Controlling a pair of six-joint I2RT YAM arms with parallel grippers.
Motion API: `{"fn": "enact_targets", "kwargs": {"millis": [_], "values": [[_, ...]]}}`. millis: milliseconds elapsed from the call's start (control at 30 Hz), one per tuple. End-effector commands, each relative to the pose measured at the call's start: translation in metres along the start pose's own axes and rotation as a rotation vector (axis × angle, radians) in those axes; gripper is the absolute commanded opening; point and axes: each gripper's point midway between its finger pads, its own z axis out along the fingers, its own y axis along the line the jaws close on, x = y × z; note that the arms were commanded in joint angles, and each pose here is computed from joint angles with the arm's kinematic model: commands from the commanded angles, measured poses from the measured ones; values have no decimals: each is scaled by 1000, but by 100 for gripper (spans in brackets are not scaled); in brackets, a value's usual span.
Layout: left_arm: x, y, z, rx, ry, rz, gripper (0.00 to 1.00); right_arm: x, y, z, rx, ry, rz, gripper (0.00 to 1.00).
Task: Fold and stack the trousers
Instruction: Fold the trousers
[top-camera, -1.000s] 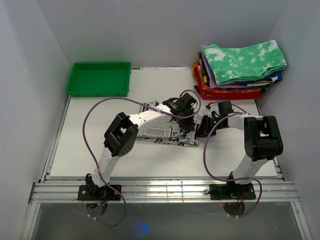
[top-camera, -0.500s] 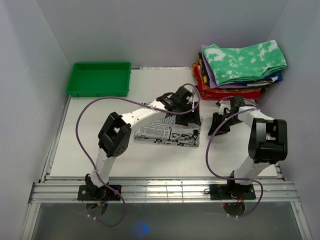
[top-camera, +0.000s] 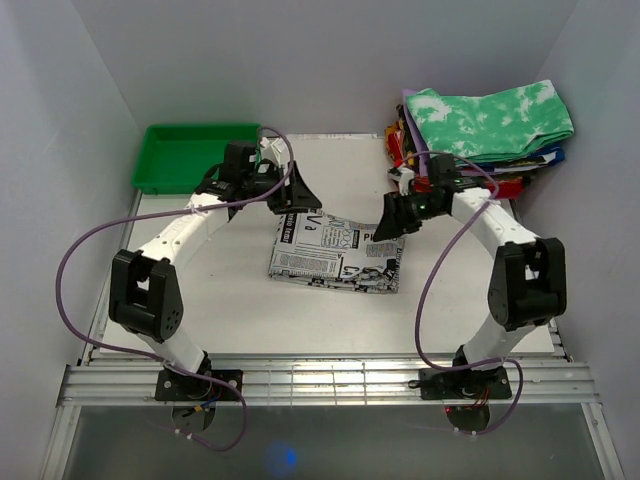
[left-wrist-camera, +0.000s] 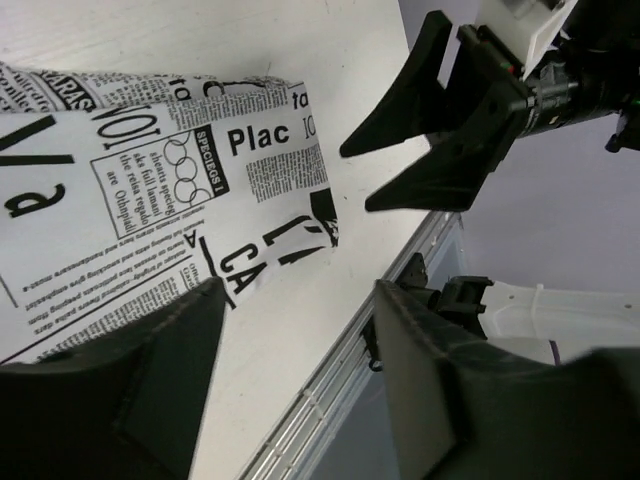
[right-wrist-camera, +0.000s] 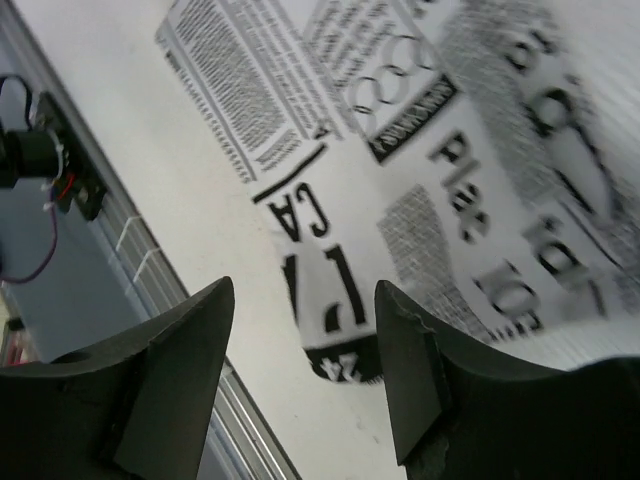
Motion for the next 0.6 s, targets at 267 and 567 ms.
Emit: {"fn": "enact_targets", "kwargs": {"millis": [267, 567], "values": [[99, 69, 1, 214, 284, -212, 43, 127, -7, 53, -235, 429, 175, 60], [157, 166, 26, -3, 337, -376, 40, 158, -67, 52, -18, 521, 152, 64]]}}
